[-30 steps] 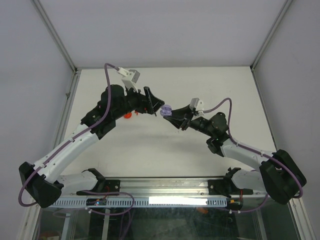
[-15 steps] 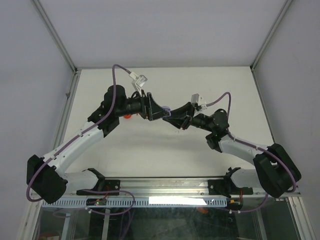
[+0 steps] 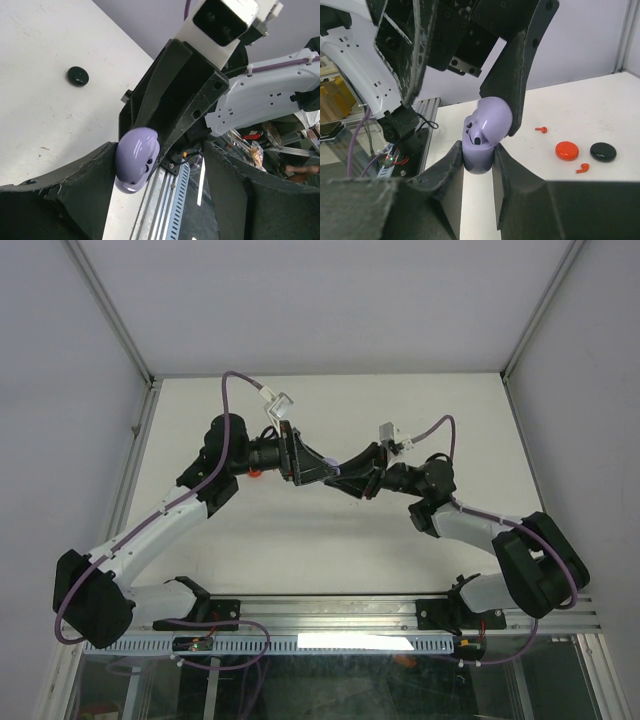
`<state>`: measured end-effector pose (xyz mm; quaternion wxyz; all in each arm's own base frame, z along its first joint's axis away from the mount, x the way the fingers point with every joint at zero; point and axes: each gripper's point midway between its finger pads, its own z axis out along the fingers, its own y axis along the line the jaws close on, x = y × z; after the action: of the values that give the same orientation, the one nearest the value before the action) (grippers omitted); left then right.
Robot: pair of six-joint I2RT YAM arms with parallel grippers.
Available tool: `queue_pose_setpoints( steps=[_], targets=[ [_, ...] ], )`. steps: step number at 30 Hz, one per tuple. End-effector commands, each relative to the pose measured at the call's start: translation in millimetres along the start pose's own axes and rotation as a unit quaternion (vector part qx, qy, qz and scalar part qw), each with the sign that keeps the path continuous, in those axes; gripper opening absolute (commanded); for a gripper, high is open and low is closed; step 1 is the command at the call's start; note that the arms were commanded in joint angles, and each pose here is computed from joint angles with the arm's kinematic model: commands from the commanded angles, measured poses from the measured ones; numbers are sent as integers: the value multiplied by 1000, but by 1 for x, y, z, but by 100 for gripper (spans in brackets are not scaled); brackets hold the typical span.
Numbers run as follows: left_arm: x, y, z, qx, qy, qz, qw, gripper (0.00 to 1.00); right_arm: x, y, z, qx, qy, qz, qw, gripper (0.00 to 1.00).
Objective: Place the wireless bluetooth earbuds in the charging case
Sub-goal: Close the charging case, then place the charging case at the center of the board.
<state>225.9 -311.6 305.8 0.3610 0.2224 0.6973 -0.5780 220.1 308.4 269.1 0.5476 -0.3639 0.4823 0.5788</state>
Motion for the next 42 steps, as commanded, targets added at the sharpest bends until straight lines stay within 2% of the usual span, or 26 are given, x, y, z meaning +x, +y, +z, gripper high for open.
queue_pose_setpoints(
  steps=[1, 6, 9, 11, 13, 16, 18, 22, 26, 30, 33, 36, 42],
  targets=[
    [-23, -38, -11, 54, -44, 68, 995, 69, 0, 7, 5, -33, 19, 11, 999, 4],
    [-27, -39, -17, 45, -57, 84, 994, 70, 15, 4, 2, -25, 51, 36, 998, 4],
    [-30, -29, -19, 13, -67, 83, 994, 70, 22, -5, -3, 3, 68, 51, 996, 4],
    [-33, -13, -24, -39, -78, 77, 993, 73, 31, -19, -9, 51, 95, 79, 991, 4],
    [-39, 9, -32, -114, -100, 67, 986, 84, 42, -35, -18, 105, 126, 105, 981, 4],
    [-45, 41, -52, -221, -126, 60, 965, 88, 51, -57, -39, 187, 148, 141, 961, 4],
    [-47, 60, -68, -288, -141, 55, 946, 97, 57, -65, -56, 226, 153, 162, 948, 4],
    [-48, 85, -98, -384, -159, 56, 908, 99, 72, -78, -95, 312, 159, 213, 912, 2],
    [-48, 105, -126, -462, -167, 64, 868, 99, 87, -95, -143, 414, 159, 270, 855, 0],
    [-44, 123, -139, -513, -140, 83, 843, 99, 105, -106, -186, 496, 157, 316, 793, 0],
    [-43, 136, -150, -553, -134, 80, 819, 99, 112, -116, -211, 541, 149, 332, 758, 0],
    [-39, 146, -156, -573, -131, 78, 805, 99, 120, -125, -229, 576, 145, 338, 730, 3],
    [-28, 176, -159, -596, -119, 36, 793, 99, 136, -143, -244, 603, 149, 353, 699, 11]
  ],
)
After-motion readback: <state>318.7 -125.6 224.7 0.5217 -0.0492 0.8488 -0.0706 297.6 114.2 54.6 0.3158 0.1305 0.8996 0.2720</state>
